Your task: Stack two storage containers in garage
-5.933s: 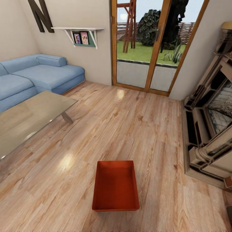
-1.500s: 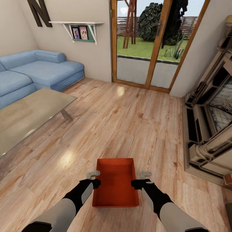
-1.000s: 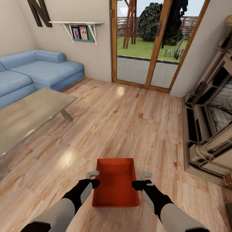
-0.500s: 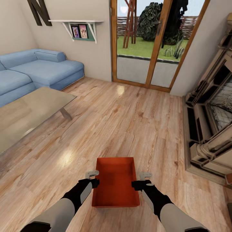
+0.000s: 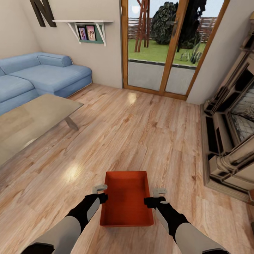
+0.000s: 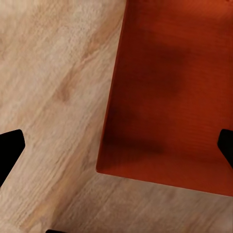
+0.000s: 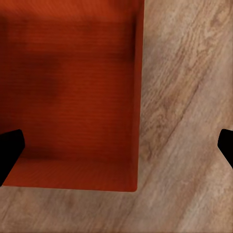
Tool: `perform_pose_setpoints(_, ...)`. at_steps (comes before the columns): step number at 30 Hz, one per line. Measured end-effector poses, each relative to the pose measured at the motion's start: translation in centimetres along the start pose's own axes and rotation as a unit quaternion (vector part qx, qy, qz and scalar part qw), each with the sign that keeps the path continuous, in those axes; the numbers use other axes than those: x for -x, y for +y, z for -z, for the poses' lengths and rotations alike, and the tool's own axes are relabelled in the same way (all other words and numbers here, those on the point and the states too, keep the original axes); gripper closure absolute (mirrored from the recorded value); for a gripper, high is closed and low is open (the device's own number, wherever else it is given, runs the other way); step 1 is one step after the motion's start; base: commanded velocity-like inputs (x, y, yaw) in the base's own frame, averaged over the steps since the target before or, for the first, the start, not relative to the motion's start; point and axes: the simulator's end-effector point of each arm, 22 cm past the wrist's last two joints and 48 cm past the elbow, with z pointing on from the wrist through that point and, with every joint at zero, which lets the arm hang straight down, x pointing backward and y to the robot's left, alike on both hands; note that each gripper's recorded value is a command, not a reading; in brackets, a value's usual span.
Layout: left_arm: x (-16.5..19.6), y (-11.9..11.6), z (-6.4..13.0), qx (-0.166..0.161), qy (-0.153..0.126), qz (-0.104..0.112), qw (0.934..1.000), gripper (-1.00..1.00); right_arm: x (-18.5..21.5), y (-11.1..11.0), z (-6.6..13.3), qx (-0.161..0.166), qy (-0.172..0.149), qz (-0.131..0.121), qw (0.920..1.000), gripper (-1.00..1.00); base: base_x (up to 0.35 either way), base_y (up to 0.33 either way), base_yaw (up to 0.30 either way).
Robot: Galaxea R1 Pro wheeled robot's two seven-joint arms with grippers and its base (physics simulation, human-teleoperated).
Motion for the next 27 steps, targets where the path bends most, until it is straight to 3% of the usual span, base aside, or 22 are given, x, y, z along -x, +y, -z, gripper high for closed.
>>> perform_pose_setpoints(9,-0.7,0.1,-1.5,0.0,0.004,-0.005,1.0,-1.0,-0.9,-0.1,-1.4,0.0,0.0,0.0,1.0,-1.0,0.0,0.0,0.0)
perform_pose_setpoints(14,-0.9,0.4,-1.5,0.008,0.004,-0.028,0.9996,-1.0,-0.9,-0.6,-1.4,-0.004,0.0,0.003,1.0,-1.0,0.0,0.0,0.0)
perform_pose_setpoints(27,-1.2,0.5,-1.6,0.011,0.007,-0.035,0.9993,-1.0,-0.8,-0.9,-1.4,-0.007,-0.001,0.019,0.9998,-1.0,0.0,0.0,0.0)
